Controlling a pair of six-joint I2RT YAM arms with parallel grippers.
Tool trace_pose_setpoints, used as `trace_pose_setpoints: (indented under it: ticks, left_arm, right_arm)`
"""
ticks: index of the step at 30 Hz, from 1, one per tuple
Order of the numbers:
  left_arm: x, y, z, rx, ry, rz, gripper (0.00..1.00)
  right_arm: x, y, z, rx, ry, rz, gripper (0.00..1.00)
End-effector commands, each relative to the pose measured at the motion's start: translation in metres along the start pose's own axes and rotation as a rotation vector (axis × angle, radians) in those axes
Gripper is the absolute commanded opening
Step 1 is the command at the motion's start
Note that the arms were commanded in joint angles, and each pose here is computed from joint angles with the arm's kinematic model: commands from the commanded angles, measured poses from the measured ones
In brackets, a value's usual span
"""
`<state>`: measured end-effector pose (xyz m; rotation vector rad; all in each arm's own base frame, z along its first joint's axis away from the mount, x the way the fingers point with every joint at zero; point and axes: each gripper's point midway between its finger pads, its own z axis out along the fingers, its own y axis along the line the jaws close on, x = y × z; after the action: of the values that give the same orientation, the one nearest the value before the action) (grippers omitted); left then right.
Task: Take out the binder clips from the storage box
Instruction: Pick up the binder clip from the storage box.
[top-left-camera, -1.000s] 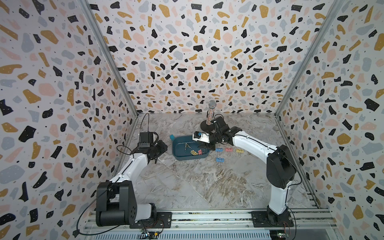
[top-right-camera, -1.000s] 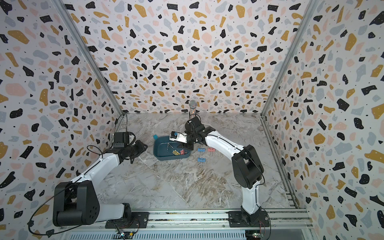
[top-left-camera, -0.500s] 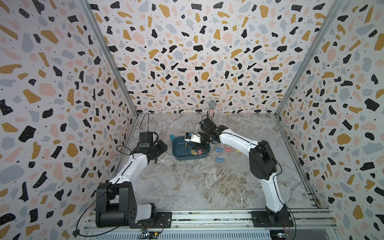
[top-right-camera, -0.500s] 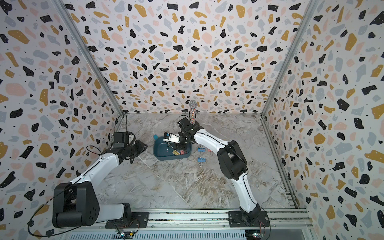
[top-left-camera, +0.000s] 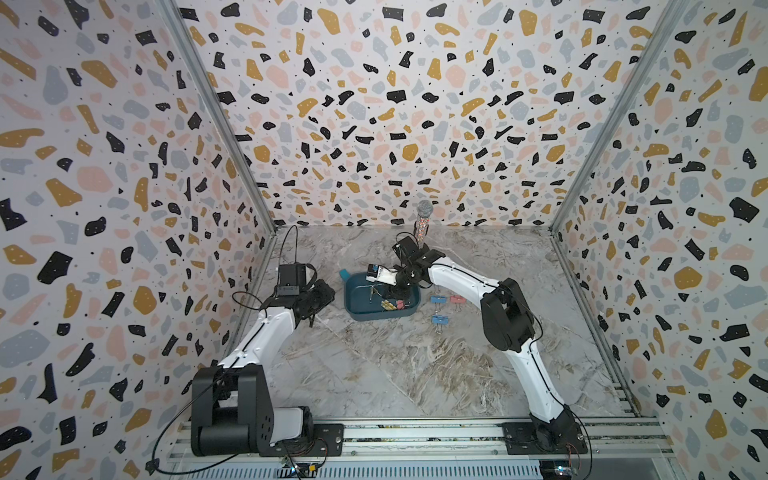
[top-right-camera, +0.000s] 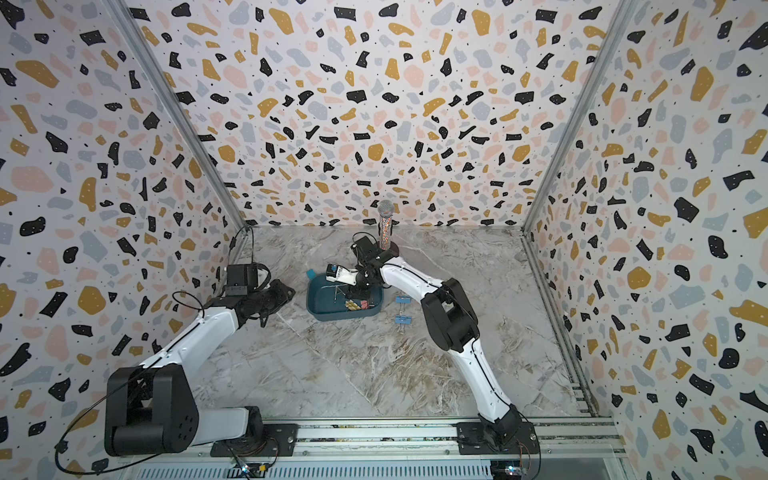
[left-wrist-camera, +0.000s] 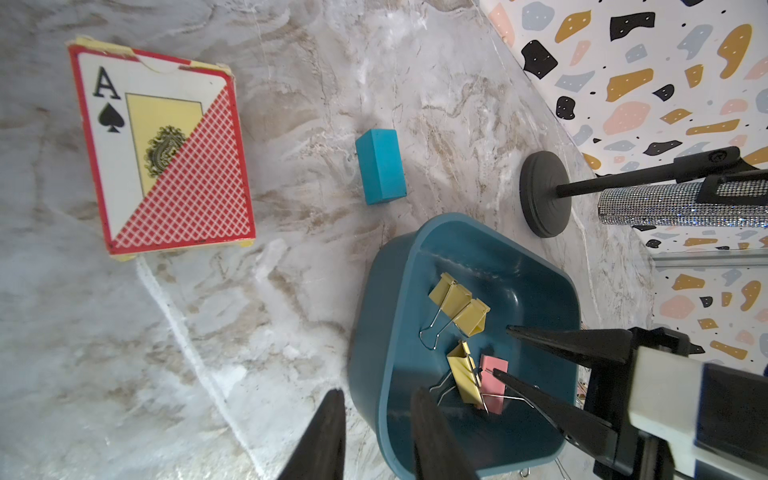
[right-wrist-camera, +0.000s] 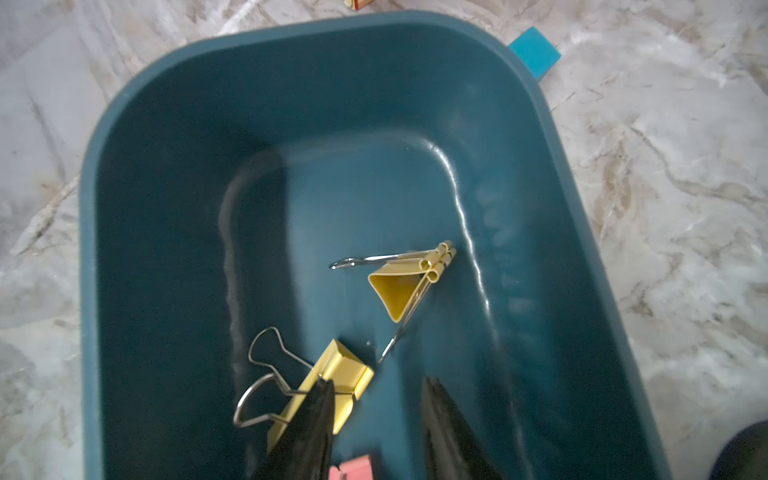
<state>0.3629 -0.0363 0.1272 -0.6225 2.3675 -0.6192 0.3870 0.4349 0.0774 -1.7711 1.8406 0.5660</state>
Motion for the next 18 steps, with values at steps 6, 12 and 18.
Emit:
trace_pose_setpoints:
  ticks: [6, 12, 18]
  left_arm:
    - [-0.006, -0.011, -0.007, 0.037, -0.037, 0.017, 0.31]
    - [-0.007, -0.011, -0.008, 0.038, -0.038, 0.017, 0.31]
    - [-0.007, -0.011, -0.008, 0.039, -0.039, 0.017, 0.31]
  right_arm:
    - [-0.01, -0.002, -0.001, -0.008, -0.004, 0.041, 0.41]
    - [-0.009, -0.004, 0.005, -0.014, -0.005, 0.059, 0.41]
    - [-0.009, -0.004, 0.008, -0.019, -0.013, 0.07, 0.41]
